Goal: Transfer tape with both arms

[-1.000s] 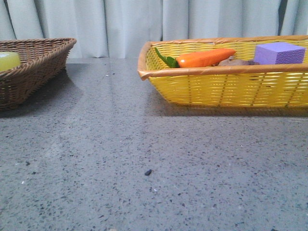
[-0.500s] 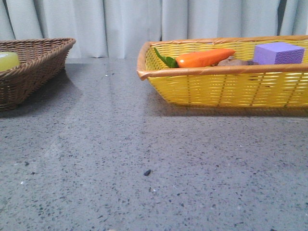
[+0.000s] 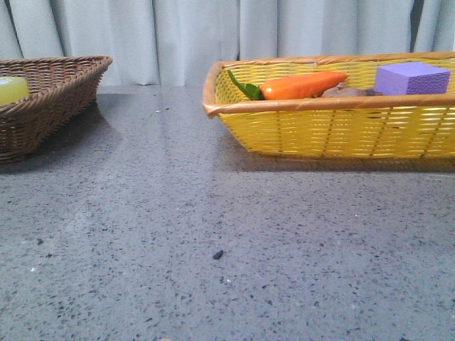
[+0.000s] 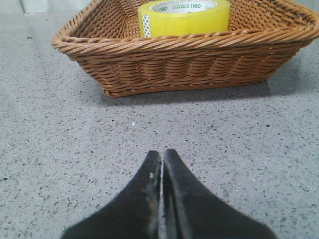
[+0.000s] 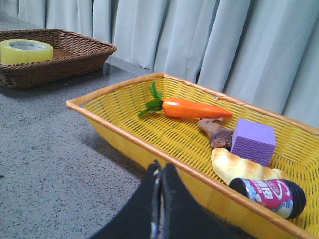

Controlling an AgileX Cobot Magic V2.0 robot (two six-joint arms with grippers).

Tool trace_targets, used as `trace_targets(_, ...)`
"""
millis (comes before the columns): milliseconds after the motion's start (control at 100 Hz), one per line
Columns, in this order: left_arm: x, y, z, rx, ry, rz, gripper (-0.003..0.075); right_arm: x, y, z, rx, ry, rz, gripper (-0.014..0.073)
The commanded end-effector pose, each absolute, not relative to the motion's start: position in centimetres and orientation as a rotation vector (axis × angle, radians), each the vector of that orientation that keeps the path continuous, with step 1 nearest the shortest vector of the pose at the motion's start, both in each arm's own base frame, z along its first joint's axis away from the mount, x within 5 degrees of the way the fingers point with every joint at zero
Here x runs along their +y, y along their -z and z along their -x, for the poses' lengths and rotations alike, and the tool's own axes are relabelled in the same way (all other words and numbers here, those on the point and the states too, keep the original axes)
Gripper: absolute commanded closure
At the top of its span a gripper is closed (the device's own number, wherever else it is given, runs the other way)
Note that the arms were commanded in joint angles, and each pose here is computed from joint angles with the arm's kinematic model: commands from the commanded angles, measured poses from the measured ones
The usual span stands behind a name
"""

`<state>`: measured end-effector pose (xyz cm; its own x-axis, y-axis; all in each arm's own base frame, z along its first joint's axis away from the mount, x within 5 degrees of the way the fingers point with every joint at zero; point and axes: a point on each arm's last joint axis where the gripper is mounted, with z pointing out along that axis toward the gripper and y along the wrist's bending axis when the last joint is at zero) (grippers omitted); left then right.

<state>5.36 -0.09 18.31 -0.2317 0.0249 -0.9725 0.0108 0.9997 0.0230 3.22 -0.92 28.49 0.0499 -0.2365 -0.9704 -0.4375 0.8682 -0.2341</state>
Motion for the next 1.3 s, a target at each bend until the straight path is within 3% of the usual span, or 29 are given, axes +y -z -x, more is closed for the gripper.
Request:
trace_targets(0,-0.1,-18.8,-5.3,1.718,-0.008,-0.009,0.0741,-1.1,-29.8,-2.8,1.432,-0.171,0.54,0.0669)
trace_targets(800,-0.1,-18.8,-5.3,1.718,-0.008,-0.009,0.0741,-1.1,-29.9,-2.8,1.424,-0.165,0.54,0.0669)
trace_targets(1000,-0.1,-18.8,-5.3,1.718,-0.008,-0.009,0.0741,-0.2,-30.5,-2.4,1.323,-0.25,0.498,0.0669)
trace_targets(1290,-0.1,-18.8,-5.3,1.718,-0.008,-0.009,0.0741,1.0,-29.6,-2.7,1.162,-0.188,0.275,0.0669)
